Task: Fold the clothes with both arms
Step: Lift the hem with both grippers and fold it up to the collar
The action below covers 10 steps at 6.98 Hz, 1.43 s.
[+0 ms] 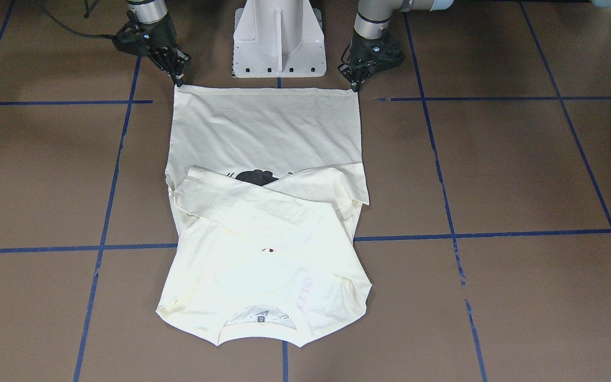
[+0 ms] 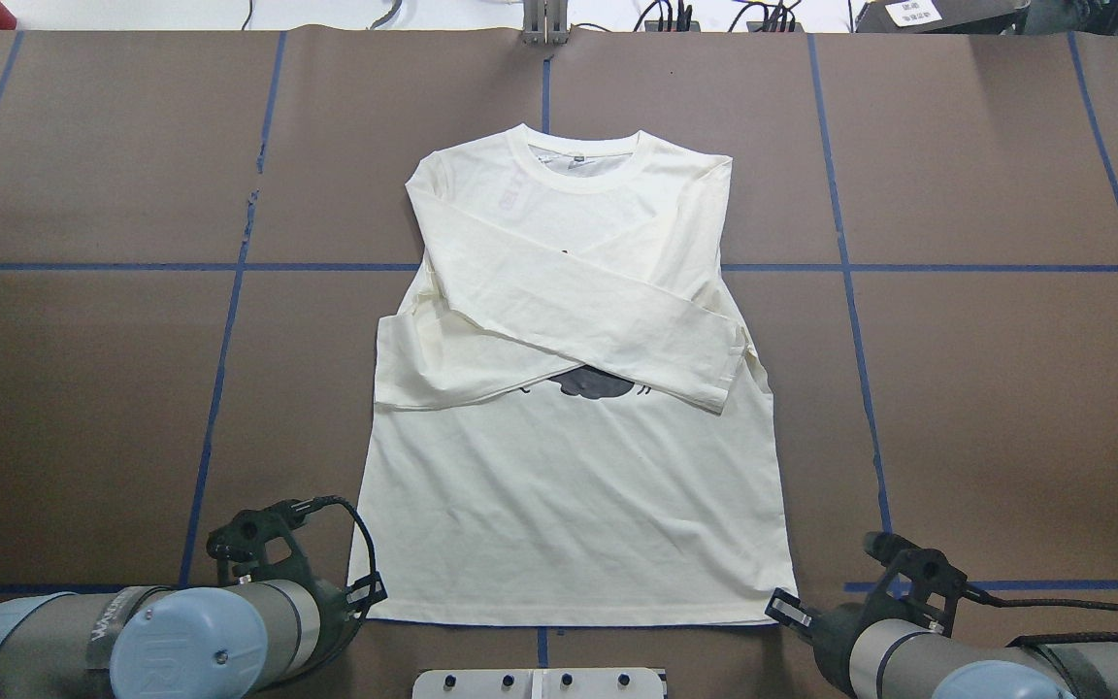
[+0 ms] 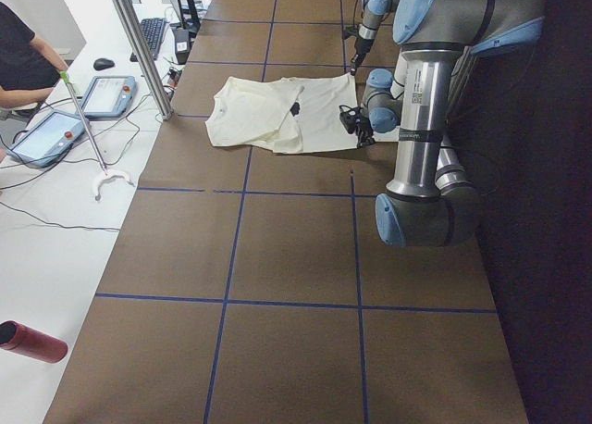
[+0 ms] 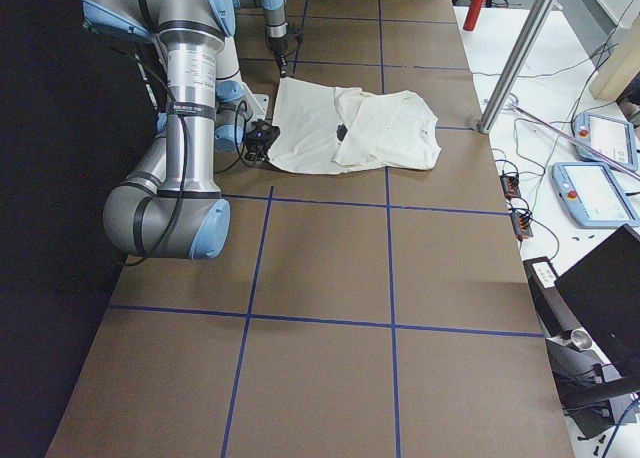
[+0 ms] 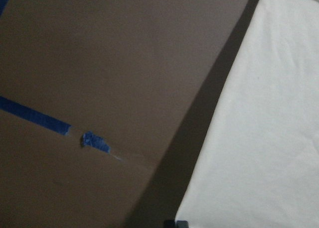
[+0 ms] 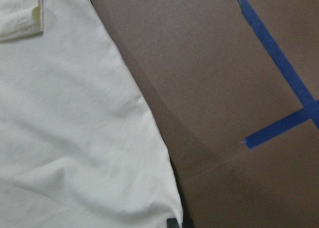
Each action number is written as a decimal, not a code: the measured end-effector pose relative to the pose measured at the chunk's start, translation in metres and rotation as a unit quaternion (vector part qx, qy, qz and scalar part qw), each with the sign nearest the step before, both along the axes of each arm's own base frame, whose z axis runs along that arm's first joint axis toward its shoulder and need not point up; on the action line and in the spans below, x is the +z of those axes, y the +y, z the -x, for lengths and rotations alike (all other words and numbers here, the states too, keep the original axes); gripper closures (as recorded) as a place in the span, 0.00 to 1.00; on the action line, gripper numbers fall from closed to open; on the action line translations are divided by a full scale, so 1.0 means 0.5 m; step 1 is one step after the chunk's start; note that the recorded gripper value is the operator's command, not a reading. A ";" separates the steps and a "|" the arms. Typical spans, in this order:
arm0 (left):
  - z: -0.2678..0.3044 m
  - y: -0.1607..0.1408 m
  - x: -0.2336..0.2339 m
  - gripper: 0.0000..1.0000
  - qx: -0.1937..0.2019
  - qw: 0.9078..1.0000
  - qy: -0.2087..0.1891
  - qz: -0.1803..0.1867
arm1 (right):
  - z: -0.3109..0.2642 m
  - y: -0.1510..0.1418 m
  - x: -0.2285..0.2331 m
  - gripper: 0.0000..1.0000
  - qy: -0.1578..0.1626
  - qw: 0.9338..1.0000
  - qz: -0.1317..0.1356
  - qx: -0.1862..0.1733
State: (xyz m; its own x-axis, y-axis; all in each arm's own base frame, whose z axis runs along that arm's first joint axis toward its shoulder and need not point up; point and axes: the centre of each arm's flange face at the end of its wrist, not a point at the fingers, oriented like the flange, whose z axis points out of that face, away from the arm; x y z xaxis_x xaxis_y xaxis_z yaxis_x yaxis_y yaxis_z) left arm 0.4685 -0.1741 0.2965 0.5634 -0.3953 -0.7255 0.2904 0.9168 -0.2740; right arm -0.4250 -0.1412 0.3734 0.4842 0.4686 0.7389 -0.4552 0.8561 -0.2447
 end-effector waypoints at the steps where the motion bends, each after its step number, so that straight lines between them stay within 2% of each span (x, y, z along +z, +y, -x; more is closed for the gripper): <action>1: 0.020 0.005 -0.006 1.00 0.005 1.000 0.004 0.003 | -0.010 0.008 0.000 1.00 0.001 1.000 0.000 -0.005; 2: 0.036 0.008 -0.010 1.00 0.009 1.000 0.007 0.003 | -0.019 0.011 -0.002 1.00 0.001 1.000 0.000 -0.007; 4: 0.050 0.000 -0.054 1.00 0.016 0.999 0.033 0.007 | -0.043 -0.004 -0.041 1.00 -0.019 1.000 0.001 0.001; 5: 0.065 -0.043 -0.084 1.00 0.006 0.999 0.049 0.002 | -0.053 -0.030 -0.060 1.00 -0.029 1.000 -0.001 0.012; 6: 0.088 -0.117 -0.113 1.00 -0.017 0.998 0.061 -0.019 | -0.053 -0.076 -0.082 1.00 -0.039 0.999 -0.013 0.021; 7: 0.107 -0.207 -0.124 1.00 -0.039 0.997 0.060 -0.042 | -0.044 -0.149 -0.101 1.00 -0.044 0.998 -0.028 0.027; 8: 0.111 -0.317 -0.121 1.00 -0.058 0.996 0.047 -0.058 | -0.032 -0.254 -0.108 1.00 -0.042 0.998 -0.034 0.030; 10: 0.108 -0.537 -0.103 1.00 -0.098 0.992 0.012 -0.082 | -0.012 -0.508 -0.107 1.00 -0.029 0.998 -0.034 0.035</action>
State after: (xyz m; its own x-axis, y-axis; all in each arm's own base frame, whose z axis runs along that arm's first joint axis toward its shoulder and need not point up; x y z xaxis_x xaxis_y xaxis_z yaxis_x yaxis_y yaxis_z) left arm 0.4143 -0.4427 0.2452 0.4695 -0.3703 -0.8016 0.4620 0.8766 -0.1344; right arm -0.4189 -0.3951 0.3199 0.4066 0.4486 0.7959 -0.5015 0.8378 -0.2160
